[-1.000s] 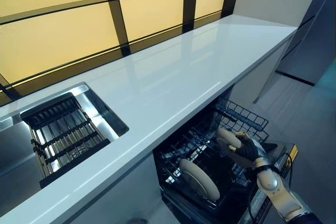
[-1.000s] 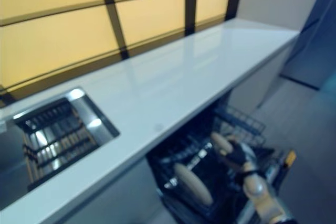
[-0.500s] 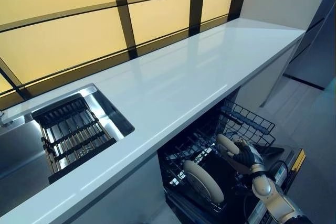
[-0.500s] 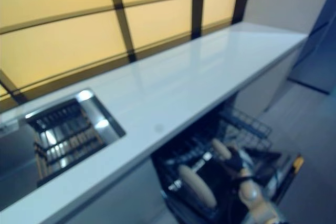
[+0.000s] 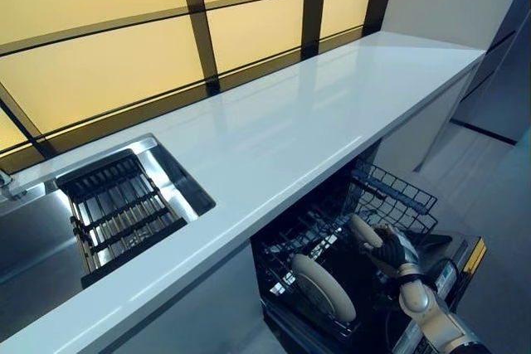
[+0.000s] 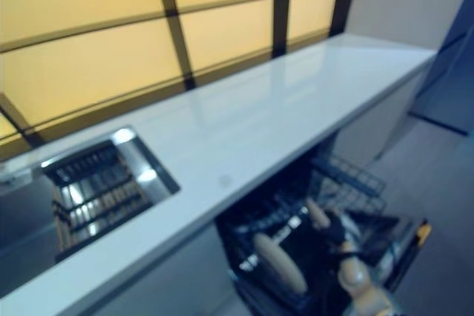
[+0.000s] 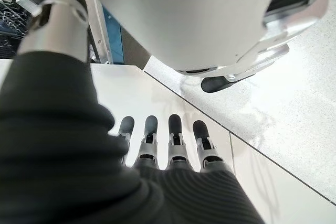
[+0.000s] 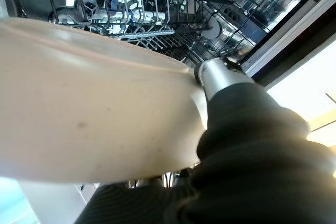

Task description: Take plates into dishwasher

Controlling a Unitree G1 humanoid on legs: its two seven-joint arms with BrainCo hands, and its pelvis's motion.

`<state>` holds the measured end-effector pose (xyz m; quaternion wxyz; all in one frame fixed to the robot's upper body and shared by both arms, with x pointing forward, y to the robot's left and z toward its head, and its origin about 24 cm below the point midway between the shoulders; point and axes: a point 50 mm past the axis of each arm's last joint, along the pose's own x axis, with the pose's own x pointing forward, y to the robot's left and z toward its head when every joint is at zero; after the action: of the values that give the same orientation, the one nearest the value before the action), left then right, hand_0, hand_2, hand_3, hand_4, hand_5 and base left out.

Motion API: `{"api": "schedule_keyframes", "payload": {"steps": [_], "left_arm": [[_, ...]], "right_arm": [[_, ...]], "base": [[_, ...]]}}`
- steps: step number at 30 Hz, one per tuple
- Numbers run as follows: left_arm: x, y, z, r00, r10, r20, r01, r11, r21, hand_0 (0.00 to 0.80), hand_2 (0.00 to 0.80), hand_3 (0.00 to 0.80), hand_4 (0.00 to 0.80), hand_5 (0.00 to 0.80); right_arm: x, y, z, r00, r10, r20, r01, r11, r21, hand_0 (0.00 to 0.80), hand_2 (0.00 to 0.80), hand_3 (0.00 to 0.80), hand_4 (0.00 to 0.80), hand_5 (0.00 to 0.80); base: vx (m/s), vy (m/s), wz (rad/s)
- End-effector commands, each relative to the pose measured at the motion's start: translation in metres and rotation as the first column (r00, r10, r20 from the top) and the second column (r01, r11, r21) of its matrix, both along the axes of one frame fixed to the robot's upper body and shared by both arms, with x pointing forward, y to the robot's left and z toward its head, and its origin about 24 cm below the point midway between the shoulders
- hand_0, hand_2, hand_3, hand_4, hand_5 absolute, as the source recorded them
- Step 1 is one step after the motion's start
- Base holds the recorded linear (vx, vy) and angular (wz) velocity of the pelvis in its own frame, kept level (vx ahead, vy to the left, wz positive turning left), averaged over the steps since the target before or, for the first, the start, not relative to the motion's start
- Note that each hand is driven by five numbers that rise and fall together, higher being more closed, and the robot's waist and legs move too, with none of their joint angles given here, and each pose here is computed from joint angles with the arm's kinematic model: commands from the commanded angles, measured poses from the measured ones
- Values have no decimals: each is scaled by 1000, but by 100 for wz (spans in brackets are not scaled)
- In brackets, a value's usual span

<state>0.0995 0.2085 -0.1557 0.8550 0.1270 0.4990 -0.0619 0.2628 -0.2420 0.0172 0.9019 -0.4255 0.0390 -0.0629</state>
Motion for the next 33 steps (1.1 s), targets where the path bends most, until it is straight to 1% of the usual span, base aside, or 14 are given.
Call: {"api": "schedule_keyframes", "payload": {"steps": [1,7,10,16,19,25,33], "left_arm": [[17,1,5,994,-104,34,103,994,34,0,0,0,0,0],[18,-1,5,992,-123,31,122,992,34,0,0,0,0,0],[18,-2,5,991,-135,25,134,990,37,0,0,0,0,0],[21,-2,6,985,-168,24,167,985,39,0,0,0,0,0],[27,-3,8,980,-193,35,192,981,39,0,0,0,0,0],[34,-5,10,975,-219,49,217,975,39,0,0,0,0,0],[39,-5,12,969,-239,56,237,971,42,0,0,0,0,0]], "right_arm": [[15,14,13,996,22,89,-22,1000,-9,800,800,800,800,800],[16,10,0,1000,-14,26,15,1000,-7,800,800,800,800,800],[16,12,-3,1000,-7,3,7,1000,-13,800,800,800,800,800],[21,18,-8,998,36,-45,-39,997,-74,800,800,800,800,800],[25,17,-9,995,56,-87,-68,989,-134,800,800,800,800,800],[29,12,-13,987,50,-151,-77,981,-176,800,800,800,800,800],[37,10,-8,989,57,-138,-86,972,-218,800,800,800,800,800]], "base": [[0,0,0],[-1,1,2],[0,0,0],[4,-2,2],[-22,-9,7],[-3,-5,7],[0,0,0]]}}
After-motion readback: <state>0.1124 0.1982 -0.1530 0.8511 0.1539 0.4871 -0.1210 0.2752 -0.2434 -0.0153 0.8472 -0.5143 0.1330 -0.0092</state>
